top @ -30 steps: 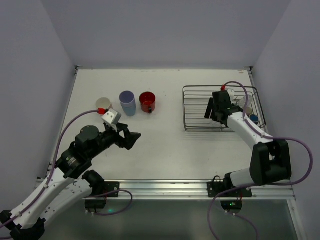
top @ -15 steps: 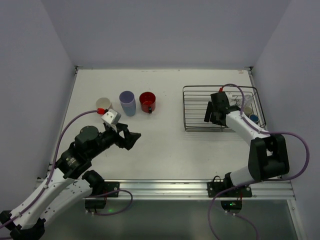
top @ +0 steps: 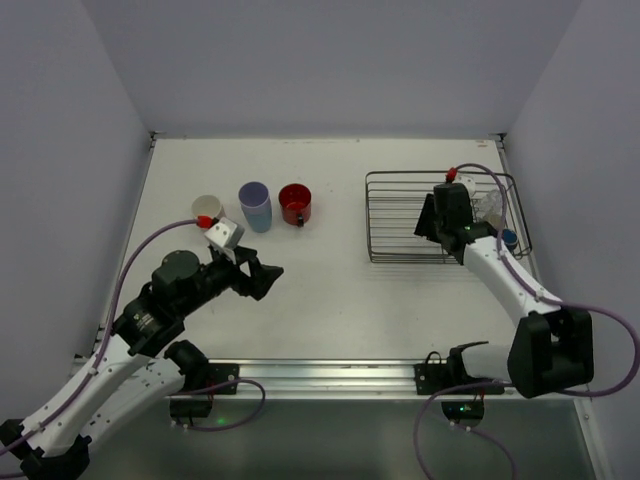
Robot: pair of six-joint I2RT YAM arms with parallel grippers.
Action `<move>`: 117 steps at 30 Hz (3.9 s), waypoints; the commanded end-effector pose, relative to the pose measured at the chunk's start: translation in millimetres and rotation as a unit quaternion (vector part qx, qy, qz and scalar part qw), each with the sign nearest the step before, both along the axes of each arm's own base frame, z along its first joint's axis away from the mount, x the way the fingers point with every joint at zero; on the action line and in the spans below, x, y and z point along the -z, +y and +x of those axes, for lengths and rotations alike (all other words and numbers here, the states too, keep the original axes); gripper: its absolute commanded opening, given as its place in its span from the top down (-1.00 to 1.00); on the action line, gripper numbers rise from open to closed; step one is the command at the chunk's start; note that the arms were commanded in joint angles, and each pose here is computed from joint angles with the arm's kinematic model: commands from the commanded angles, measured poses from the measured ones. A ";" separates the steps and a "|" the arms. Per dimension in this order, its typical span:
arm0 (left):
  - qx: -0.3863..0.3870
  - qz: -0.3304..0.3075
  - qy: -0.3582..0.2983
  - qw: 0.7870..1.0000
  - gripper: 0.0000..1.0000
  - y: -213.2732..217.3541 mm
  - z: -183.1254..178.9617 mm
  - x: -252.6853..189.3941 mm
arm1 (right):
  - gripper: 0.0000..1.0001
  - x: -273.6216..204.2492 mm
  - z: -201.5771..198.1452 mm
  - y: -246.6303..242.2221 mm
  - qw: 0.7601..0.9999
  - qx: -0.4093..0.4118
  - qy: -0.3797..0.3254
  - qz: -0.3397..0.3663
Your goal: Unload the cups from the dish rack
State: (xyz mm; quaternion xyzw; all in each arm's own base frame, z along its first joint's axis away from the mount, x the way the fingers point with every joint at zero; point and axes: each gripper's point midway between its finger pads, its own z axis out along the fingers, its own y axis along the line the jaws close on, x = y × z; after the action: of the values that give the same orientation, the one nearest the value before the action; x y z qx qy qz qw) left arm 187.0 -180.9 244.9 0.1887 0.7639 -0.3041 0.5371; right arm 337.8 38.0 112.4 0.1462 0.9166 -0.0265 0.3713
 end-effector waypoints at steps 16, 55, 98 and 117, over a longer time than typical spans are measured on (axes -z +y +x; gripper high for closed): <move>0.169 -0.234 0.040 0.956 -0.44 -75.0 -26.4 -51.8 | 0.53 -184.2 -103.7 161.0 0.776 -0.295 -0.277 0.484; 0.095 -0.213 0.064 0.970 1.00 -82.2 14.4 -40.8 | -0.98 -156.4 -157.6 263.0 0.673 -0.413 -0.150 0.595; -0.303 0.245 0.256 0.885 0.54 71.3 105.0 174.8 | -0.98 -109.5 -142.9 197.1 0.836 -0.346 -0.200 0.377; -0.045 -0.043 0.032 0.998 -0.34 -7.3 51.7 -55.8 | -0.15 -112.4 -85.2 130.4 0.920 -0.209 -0.235 0.234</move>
State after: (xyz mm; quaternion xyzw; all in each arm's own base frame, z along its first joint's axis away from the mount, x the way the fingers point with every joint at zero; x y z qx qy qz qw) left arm 269.3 -159.7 240.1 0.0399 0.8456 -0.2077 0.4901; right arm 230.3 198.1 215.2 -0.0020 0.7890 0.3693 0.4909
